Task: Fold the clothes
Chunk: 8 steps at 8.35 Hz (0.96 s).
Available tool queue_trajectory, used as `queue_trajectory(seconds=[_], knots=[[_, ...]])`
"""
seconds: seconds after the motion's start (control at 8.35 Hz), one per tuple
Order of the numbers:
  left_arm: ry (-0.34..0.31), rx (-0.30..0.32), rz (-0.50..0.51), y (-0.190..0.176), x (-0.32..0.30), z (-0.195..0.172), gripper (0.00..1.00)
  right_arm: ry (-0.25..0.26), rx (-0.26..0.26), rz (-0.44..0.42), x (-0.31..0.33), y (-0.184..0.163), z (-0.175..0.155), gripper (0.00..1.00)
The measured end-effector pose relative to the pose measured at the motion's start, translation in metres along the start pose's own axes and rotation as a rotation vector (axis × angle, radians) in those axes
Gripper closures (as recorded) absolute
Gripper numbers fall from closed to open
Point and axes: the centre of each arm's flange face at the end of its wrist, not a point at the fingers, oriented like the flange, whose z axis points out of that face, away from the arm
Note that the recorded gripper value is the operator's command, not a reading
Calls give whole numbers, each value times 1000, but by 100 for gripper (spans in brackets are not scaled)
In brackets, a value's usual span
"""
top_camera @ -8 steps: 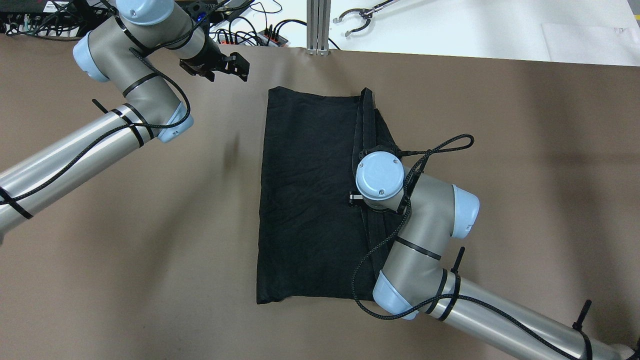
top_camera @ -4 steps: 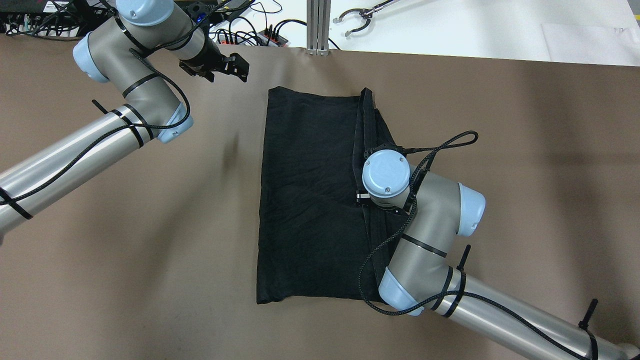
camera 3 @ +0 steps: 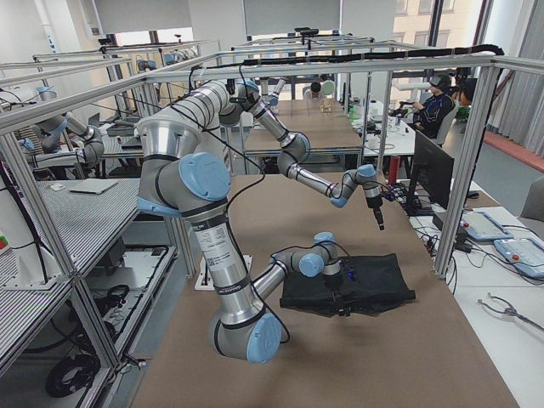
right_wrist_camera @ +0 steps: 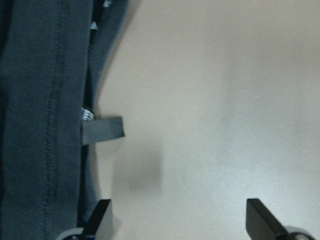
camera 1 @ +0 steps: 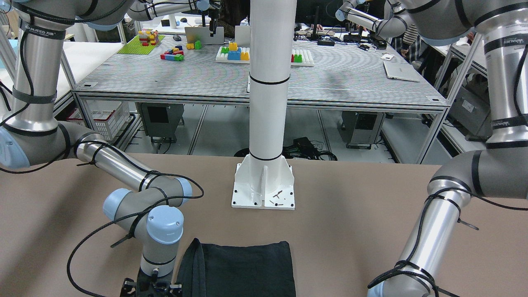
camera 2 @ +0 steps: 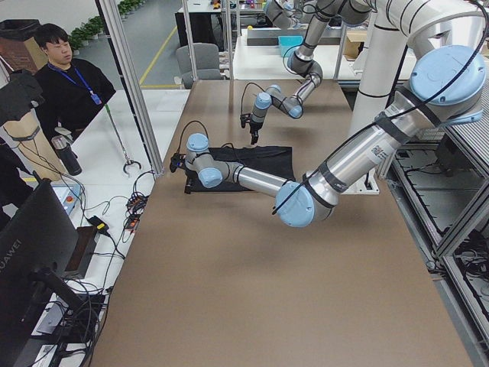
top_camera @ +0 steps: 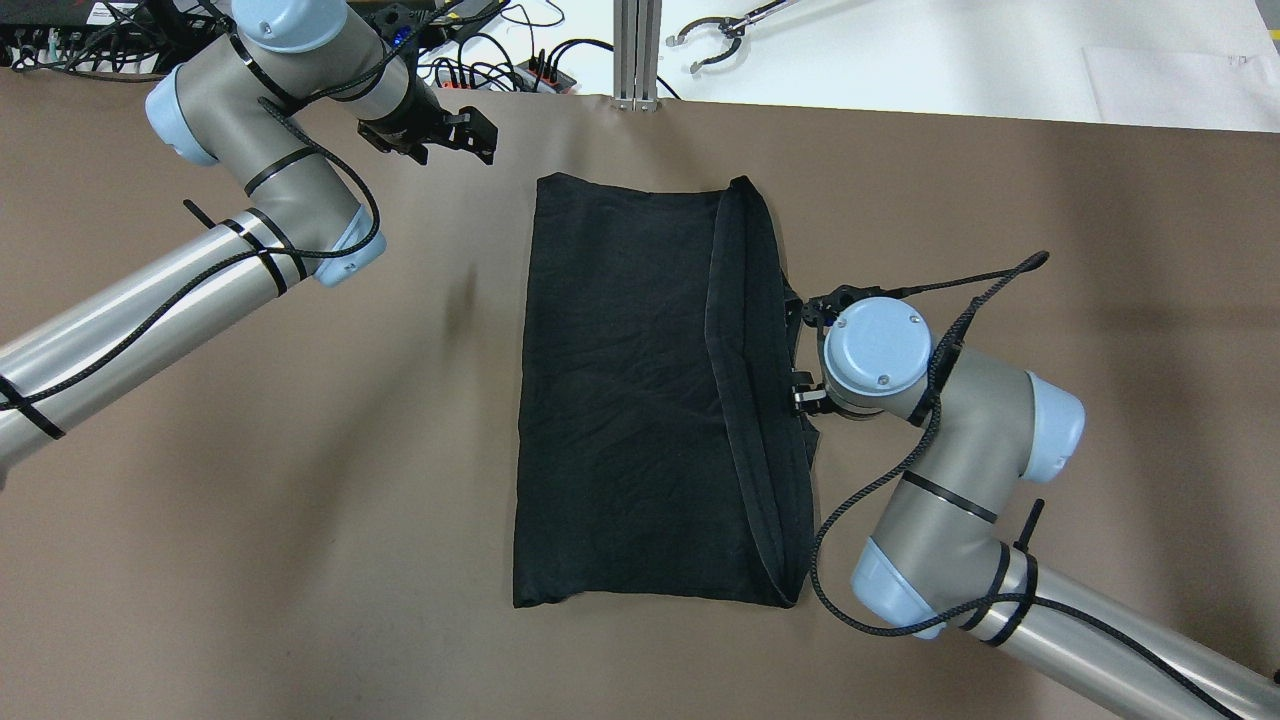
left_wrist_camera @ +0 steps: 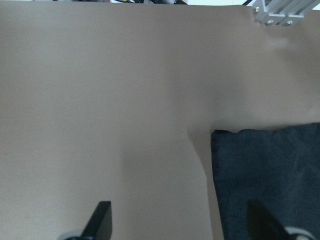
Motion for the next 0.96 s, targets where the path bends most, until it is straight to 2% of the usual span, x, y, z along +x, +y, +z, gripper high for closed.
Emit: queue_trajectory(seconds=[0.24, 0.72, 0.96], knots=[[0, 0, 0, 0, 0, 0, 5, 1, 2, -22, 21, 14, -3, 6], [-1, -3, -1, 1, -2, 1, 5, -73, 17, -54, -27, 17, -74, 7], [-3, -4, 0, 2, -4, 2, 5, -107, 36, -142, -70, 55, -95, 7]])
